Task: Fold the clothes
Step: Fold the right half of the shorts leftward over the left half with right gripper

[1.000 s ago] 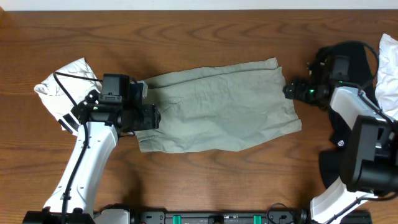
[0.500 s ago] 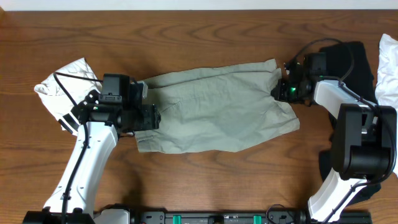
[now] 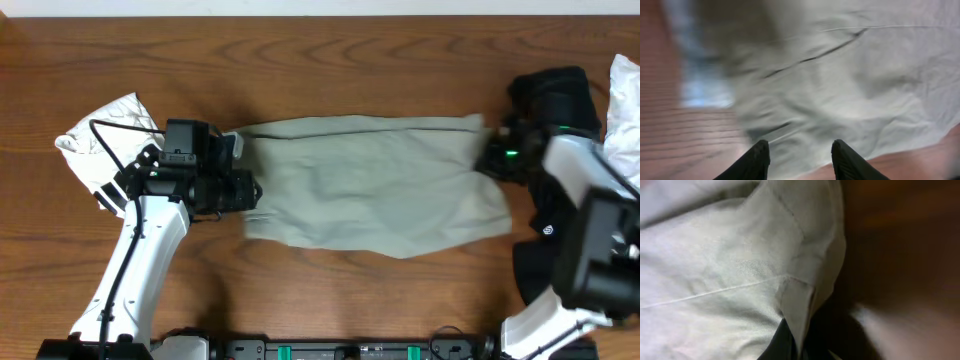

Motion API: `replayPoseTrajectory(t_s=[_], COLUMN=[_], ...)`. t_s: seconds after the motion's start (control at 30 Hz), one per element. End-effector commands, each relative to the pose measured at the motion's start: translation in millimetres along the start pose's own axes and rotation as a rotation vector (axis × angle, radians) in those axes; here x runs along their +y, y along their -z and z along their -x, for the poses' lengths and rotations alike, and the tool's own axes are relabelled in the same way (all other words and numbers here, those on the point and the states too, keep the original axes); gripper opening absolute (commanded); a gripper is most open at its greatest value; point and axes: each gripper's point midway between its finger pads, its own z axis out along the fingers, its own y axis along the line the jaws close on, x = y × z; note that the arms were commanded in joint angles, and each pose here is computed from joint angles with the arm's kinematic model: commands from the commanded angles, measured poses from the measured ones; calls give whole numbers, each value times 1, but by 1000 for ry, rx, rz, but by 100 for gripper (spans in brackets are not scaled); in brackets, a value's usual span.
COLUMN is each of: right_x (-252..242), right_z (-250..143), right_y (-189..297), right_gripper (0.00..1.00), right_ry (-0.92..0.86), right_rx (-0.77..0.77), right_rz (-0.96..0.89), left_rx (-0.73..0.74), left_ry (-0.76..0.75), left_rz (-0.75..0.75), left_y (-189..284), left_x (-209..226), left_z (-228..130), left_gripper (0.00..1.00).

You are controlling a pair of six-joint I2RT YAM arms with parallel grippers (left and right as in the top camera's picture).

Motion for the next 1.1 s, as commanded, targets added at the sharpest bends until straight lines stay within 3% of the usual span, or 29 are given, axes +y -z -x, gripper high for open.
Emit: replayPoseTrajectory(t_s=[0.0,0.13,0.3,0.5,0.77,1.07], right_x=[-15,-14,14,87,201,257], right_z=[50,60,46,9,-37,-110], right_y=[79,129,137,111,77,-4], right_gripper=[1,1,1,1,1,1], right_ry=[-16,0,59,186,340,448], right_rx=[-220,-291,-254,-140,-122,39], right_rz=[-69,-85,-68,-6,74,54], left_rx=[-12,-20,-19,-19,-13,-5], left_ry=[-3,-6,-6,-6,-3,0], left_rz=[-50,-51,-50,-50,-50,-48], left_y=[8,10,10,10,10,10], left_x=[-10,-11,-10,-10,-10,-10], left_z=[1,1,1,1,-1,-3], left_gripper=[43,43,43,43,43,43])
